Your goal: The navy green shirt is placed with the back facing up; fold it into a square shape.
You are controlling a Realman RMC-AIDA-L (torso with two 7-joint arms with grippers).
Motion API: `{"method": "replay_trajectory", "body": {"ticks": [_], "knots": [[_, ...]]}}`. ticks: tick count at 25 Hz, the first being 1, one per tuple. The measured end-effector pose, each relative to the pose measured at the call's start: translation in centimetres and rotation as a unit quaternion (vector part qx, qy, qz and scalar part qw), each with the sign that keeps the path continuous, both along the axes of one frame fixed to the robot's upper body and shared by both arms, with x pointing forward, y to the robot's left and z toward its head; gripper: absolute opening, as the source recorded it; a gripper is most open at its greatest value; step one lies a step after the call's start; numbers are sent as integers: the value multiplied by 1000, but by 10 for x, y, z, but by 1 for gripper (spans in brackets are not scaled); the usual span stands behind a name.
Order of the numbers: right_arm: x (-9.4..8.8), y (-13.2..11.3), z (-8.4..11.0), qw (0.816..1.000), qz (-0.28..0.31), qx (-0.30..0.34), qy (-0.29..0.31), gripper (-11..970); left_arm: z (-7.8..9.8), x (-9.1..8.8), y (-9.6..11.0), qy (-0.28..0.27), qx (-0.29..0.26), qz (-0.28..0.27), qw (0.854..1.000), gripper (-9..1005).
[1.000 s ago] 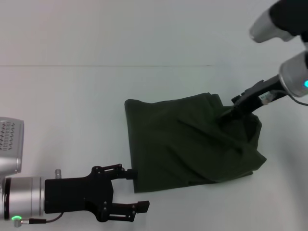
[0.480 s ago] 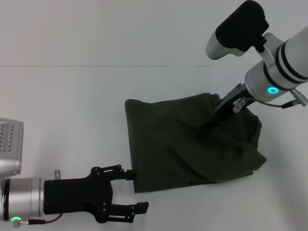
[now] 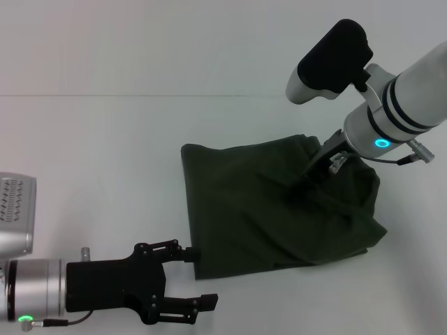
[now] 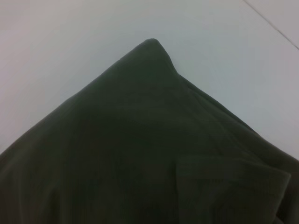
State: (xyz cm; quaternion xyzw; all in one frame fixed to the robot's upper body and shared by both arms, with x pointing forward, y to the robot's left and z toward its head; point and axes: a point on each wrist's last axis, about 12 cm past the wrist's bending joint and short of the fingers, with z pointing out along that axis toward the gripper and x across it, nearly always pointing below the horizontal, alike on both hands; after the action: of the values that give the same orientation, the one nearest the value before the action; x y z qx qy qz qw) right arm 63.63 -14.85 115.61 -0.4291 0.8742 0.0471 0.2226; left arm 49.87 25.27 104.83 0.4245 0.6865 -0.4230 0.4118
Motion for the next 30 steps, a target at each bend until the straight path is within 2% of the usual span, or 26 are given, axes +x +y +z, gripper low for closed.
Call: {"method": "replay_trajectory", "body": {"ticks": [11,17,28,30], "knots": [[-2,4,-9,1000,10,-24,5,716,-2,-1,-2,2,6,-2,1000,868],[-2,5,-8,1000,12,-27,2,484,-2,0,-2,2,6,-2,1000,870],[-3,4,-9,1000,10,-24,4,262,-3,-2,-1,3,7,-1,1000,870],[-3,4,-9,1000,8,-19,7,184,-3,-2,-1,4,7,-1,1000,870]]}}
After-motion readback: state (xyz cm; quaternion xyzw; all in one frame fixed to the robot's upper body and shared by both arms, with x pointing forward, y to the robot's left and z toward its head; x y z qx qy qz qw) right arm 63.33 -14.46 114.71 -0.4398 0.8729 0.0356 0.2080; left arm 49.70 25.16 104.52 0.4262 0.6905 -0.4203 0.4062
